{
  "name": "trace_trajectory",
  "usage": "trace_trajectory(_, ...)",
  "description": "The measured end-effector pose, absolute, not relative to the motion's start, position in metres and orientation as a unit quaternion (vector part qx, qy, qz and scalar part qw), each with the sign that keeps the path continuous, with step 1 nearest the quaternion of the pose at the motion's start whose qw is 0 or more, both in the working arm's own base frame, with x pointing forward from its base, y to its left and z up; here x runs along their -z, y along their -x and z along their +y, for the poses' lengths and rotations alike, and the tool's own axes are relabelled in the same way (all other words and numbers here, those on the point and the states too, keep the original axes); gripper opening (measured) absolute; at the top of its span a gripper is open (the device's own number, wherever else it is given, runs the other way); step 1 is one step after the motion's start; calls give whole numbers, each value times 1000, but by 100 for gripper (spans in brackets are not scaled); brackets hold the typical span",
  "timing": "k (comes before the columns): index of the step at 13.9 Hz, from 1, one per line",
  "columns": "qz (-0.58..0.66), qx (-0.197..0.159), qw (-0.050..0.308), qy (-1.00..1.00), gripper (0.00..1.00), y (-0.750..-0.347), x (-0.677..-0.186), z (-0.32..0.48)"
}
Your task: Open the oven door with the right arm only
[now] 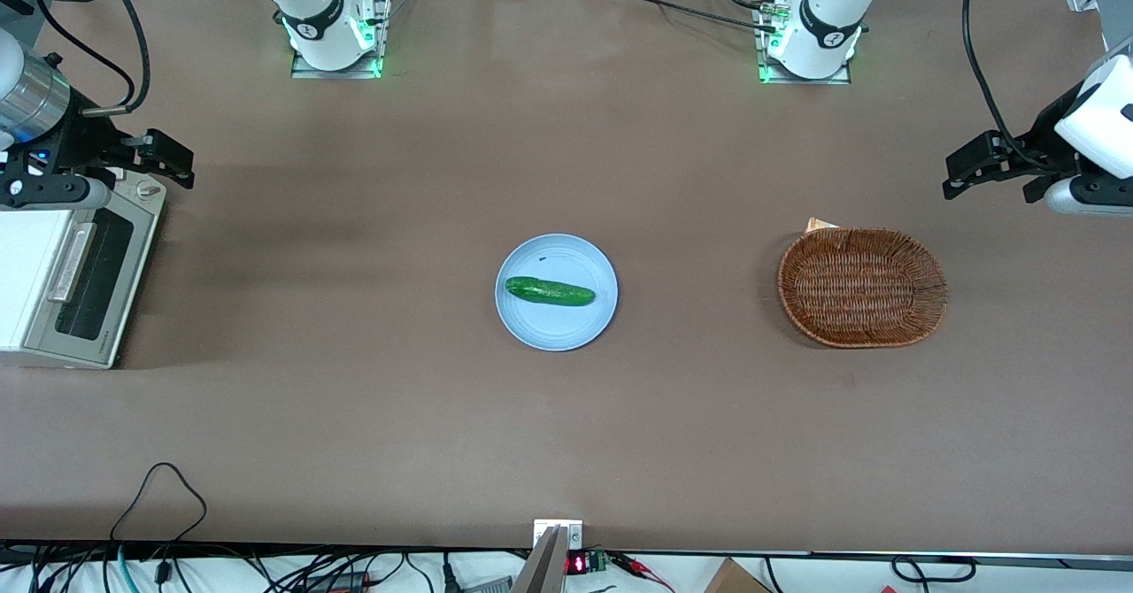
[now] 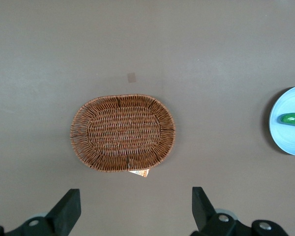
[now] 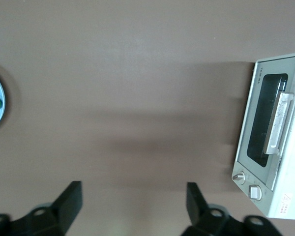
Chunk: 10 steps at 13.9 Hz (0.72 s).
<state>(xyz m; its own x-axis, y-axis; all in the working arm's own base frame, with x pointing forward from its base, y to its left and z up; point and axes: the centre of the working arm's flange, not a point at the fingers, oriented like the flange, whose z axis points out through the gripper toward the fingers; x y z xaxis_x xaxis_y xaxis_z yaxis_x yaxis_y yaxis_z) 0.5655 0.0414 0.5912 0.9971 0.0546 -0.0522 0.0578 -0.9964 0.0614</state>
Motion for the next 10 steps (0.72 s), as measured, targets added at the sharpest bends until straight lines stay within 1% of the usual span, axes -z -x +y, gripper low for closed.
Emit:
trace_trajectory(2, 29, 26, 31, -999, 67, -565, -591, 41)
trace_trajectory(3, 29, 28, 32, -999, 58, -565, -591, 41)
trace_trajectory(4, 29, 30, 32, -999, 58, -565, -590, 41)
trace_trajectory(6, 29, 34, 32, -999, 40, -564, -590, 41)
trace_trajectory(7, 29, 36, 32, -998, 40, -563, -589, 41)
trace_trajectory(8, 29, 37, 32, -998, 34, -563, -589, 41)
trace_trajectory(9, 29, 37, 32, -998, 21, -563, -589, 41)
trace_trajectory(10, 28, 38, 32, -998, 10, -563, -589, 41)
